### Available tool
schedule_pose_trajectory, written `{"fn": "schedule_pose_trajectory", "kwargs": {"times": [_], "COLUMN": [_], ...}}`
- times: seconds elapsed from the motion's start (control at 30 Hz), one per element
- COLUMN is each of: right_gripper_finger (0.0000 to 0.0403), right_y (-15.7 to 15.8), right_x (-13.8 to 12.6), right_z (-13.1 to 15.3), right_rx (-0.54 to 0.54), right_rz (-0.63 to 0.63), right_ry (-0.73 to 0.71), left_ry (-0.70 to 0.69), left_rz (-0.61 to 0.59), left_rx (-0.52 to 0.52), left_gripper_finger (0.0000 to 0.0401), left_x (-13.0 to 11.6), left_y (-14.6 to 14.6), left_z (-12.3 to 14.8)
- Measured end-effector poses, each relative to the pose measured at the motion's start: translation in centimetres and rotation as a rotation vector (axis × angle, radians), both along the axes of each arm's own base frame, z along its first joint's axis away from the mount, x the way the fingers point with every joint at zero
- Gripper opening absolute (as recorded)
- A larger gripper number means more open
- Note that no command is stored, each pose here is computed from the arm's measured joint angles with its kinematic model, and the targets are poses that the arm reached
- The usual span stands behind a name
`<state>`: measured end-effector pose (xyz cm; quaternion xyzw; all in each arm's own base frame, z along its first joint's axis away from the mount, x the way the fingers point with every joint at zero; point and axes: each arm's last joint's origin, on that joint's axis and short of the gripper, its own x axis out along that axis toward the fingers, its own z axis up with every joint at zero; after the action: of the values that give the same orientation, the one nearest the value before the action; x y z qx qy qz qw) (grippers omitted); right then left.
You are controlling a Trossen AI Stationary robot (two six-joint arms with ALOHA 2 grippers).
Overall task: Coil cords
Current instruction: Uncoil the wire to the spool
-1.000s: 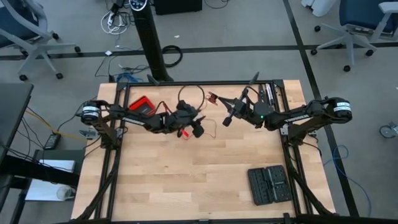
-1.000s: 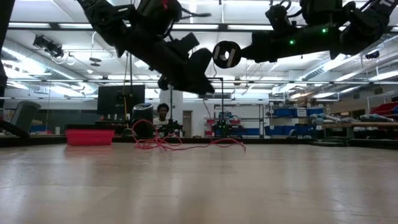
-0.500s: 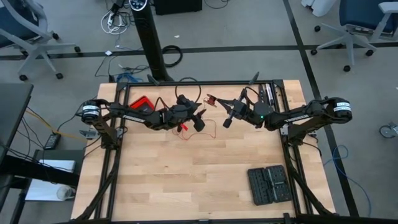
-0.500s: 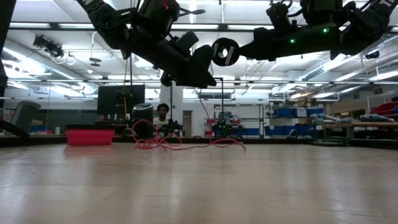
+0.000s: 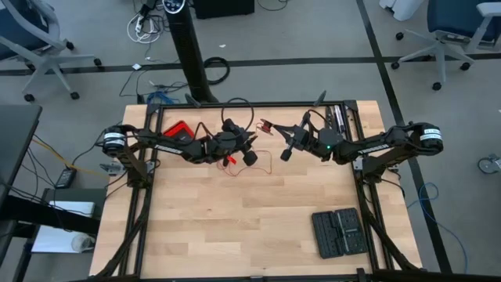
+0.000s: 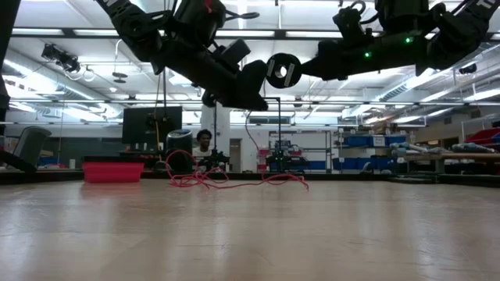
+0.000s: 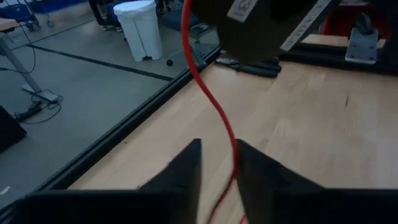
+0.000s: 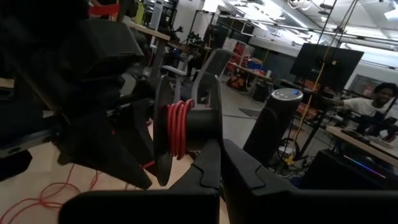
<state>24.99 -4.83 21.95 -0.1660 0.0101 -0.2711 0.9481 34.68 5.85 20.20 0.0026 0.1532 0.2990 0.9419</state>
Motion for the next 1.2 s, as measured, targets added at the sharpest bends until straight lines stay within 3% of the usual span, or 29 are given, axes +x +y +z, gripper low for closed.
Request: {"fn": "schedule_pose_trajectory", "kwargs": {"times": [0.1, 0.3, 0.43, 0.53, 0.67, 0.93, 1.2], "right_gripper_finger": [0.0, 0.0, 0.0, 0.0, 0.0, 0.0, 0.0], "right_y": [0.0, 0.0, -0.5, -1.2, -1.7, -1.0, -0.4], "right_x": [0.0, 0.0, -0.1, -0.3, -0.5, -0.3, -0.2], "right_z": [-0.1, -0.8, -1.1, -1.1, -0.6, 0.1, 0.4], "right_rx": [-0.002, -0.037, -0.035, -0.029, 0.006, 0.002, -0.023], "right_rz": [-0.001, -0.001, -0.054, -0.124, -0.153, -0.108, -0.063], "right_ry": [0.011, 0.116, 0.151, 0.146, 0.064, -0.006, -0.027], "left_ry": [0.029, 0.026, -0.063, -0.085, -0.095, -0.171, -0.089], "left_rz": [-0.014, 0.03, -0.113, -0.22, -0.308, -0.307, -0.242], "left_rx": [0.012, 0.095, 0.1, 0.048, 0.004, -0.001, -0.143], "left_gripper_finger": [0.0015, 0.0005, 0.0002, 0.0002, 0.0002, 0.0015, 0.011], "left_x": [-0.3, -2.0, -2.7, -2.7, -1.7, 1.2, 2.2], "left_y": [-0.1, -0.1, -0.6, -1.2, -1.8, -2.9, -3.8], "left_z": [0.4, 3.6, 5.9, 6.0, 4.9, 1.3, -3.0]}}
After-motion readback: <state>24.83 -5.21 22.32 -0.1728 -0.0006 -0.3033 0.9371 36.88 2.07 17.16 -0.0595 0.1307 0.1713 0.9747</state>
